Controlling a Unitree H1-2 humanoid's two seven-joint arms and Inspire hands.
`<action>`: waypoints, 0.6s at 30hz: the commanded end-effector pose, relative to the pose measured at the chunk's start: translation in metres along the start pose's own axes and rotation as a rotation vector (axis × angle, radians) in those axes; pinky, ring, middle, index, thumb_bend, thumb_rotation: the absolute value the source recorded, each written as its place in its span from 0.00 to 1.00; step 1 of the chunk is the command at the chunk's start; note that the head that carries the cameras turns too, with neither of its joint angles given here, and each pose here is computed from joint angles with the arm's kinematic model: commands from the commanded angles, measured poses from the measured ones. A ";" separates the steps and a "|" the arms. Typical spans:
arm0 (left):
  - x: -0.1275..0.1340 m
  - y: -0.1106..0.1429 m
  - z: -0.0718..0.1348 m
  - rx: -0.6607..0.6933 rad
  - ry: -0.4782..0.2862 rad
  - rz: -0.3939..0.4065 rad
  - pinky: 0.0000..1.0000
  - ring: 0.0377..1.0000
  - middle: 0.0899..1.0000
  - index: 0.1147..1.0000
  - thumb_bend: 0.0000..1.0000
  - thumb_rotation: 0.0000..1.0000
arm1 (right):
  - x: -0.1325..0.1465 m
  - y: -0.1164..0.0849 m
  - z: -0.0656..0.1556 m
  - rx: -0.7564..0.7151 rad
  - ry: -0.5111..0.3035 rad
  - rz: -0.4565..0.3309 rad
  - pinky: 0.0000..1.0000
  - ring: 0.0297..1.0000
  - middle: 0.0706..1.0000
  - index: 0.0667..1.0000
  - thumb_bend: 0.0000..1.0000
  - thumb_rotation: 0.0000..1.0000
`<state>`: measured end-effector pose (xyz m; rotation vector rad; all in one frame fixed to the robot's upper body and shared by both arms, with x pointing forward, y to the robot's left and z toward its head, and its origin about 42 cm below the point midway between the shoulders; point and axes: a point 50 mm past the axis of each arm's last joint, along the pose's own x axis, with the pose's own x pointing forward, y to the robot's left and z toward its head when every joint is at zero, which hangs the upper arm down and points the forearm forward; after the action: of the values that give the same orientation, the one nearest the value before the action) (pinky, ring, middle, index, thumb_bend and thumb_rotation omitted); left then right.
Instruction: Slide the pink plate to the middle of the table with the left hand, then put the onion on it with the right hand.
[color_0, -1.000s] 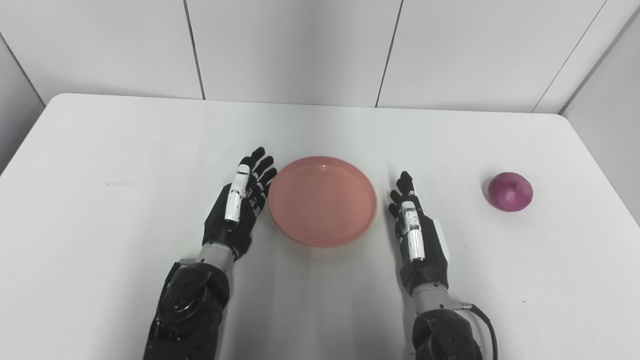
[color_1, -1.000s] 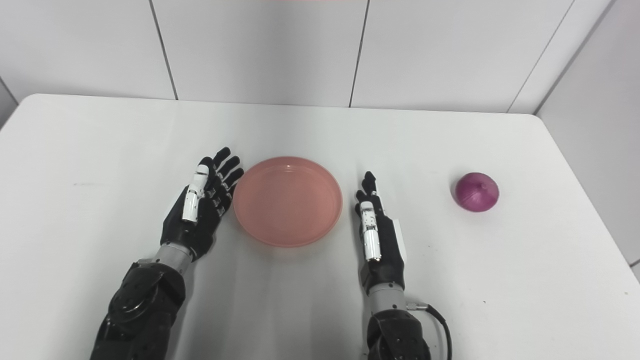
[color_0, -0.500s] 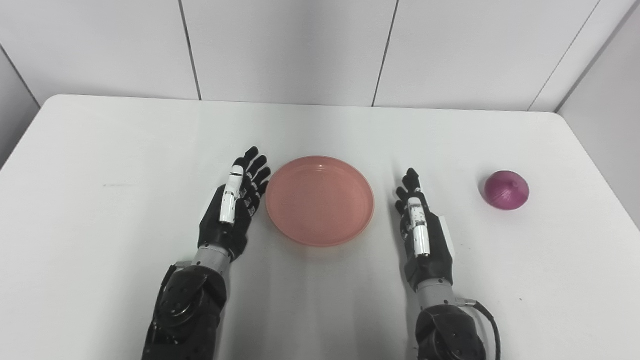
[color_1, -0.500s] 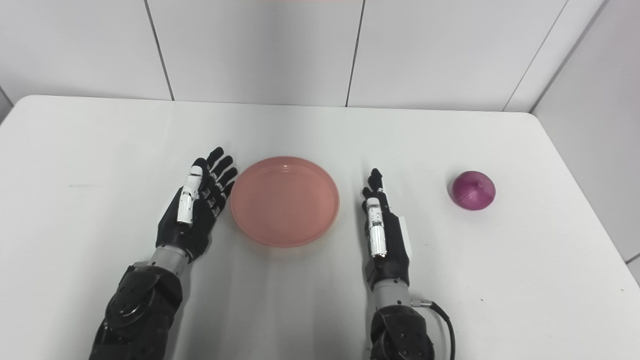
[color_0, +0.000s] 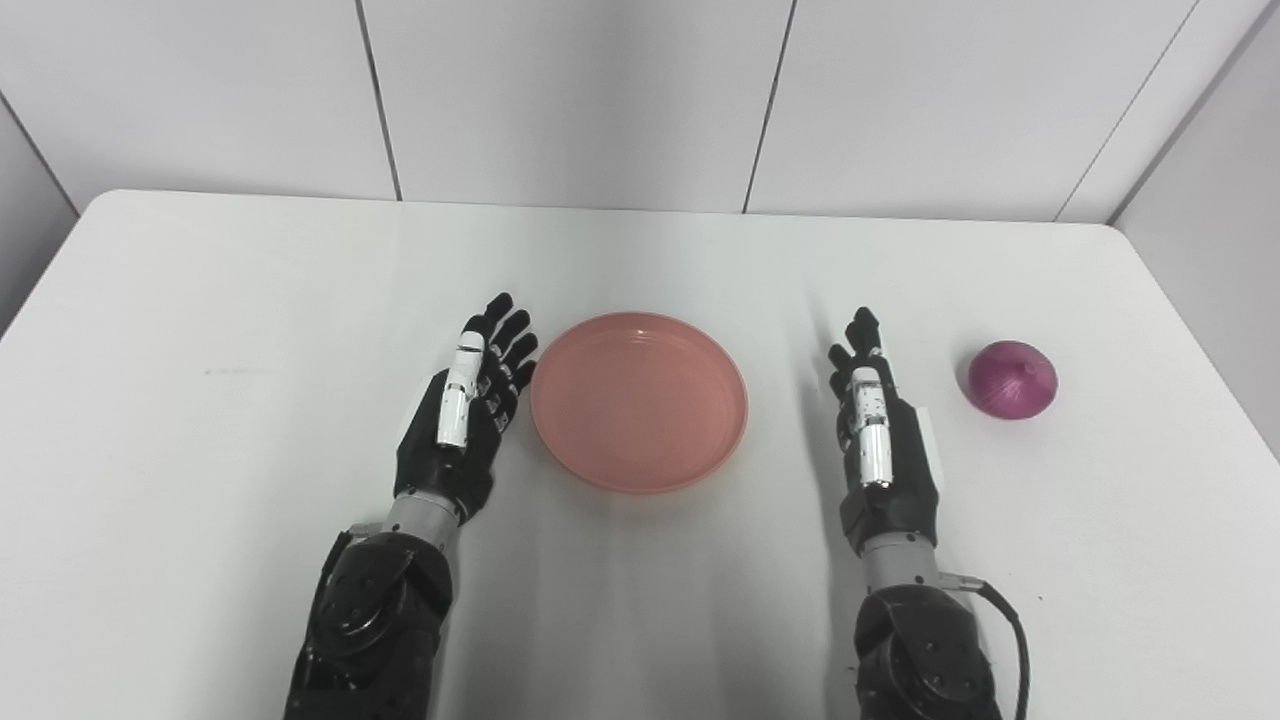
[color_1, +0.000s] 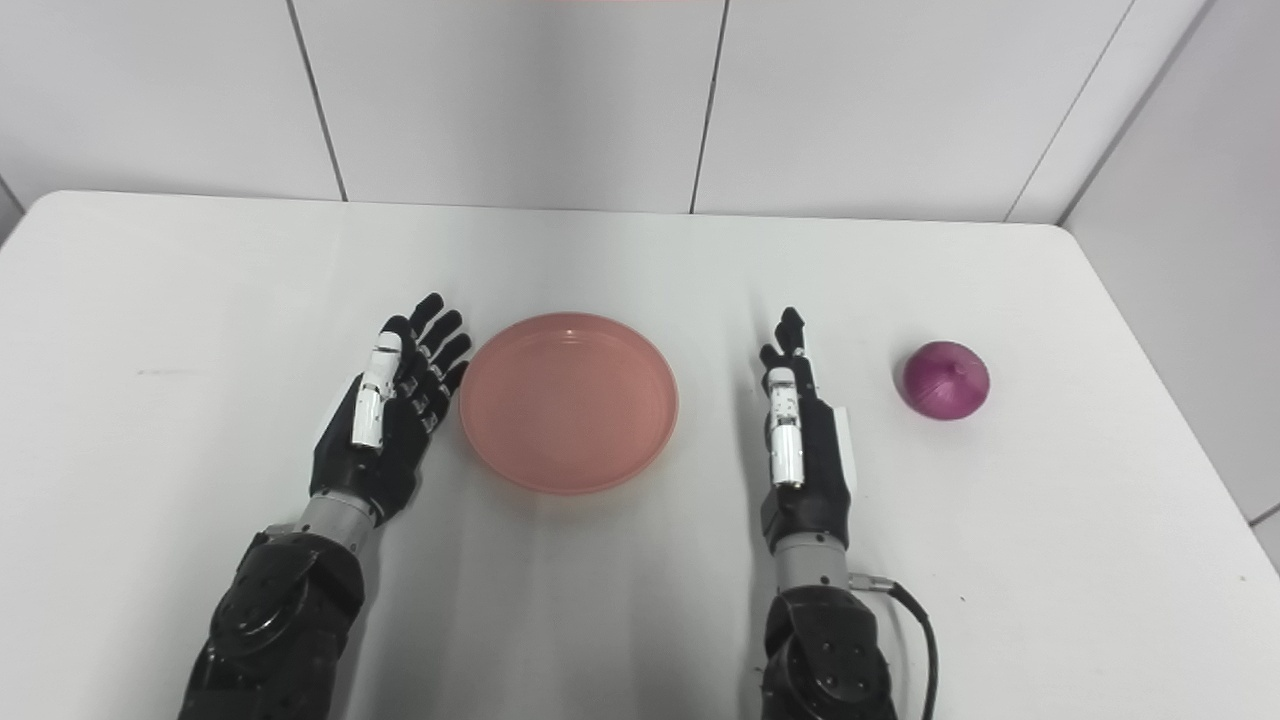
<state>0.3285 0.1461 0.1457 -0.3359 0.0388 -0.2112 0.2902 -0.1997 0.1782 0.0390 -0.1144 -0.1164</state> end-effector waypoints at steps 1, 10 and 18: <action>0.000 -0.004 0.000 -0.010 -0.015 -0.010 0.97 0.96 0.96 0.93 0.41 1.00 | 0.005 0.000 0.022 -0.011 -0.089 0.000 1.00 0.99 1.00 1.00 0.24 1.00; -0.001 -0.001 -0.002 -0.011 -0.013 -0.006 0.96 0.96 0.96 0.93 0.40 1.00 | 0.011 -0.008 0.042 -0.048 -0.120 -0.011 1.00 0.99 1.00 0.99 0.30 1.00; 0.000 0.001 -0.004 -0.024 -0.009 -0.006 0.97 0.96 0.96 0.93 0.41 1.00 | 0.018 -0.011 0.052 -0.107 -0.146 -0.030 0.99 0.96 0.97 0.97 0.44 0.96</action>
<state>0.3289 0.1469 0.1437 -0.3485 0.0297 -0.2090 0.2974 -0.2135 0.2124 -0.0469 -0.1926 -0.1484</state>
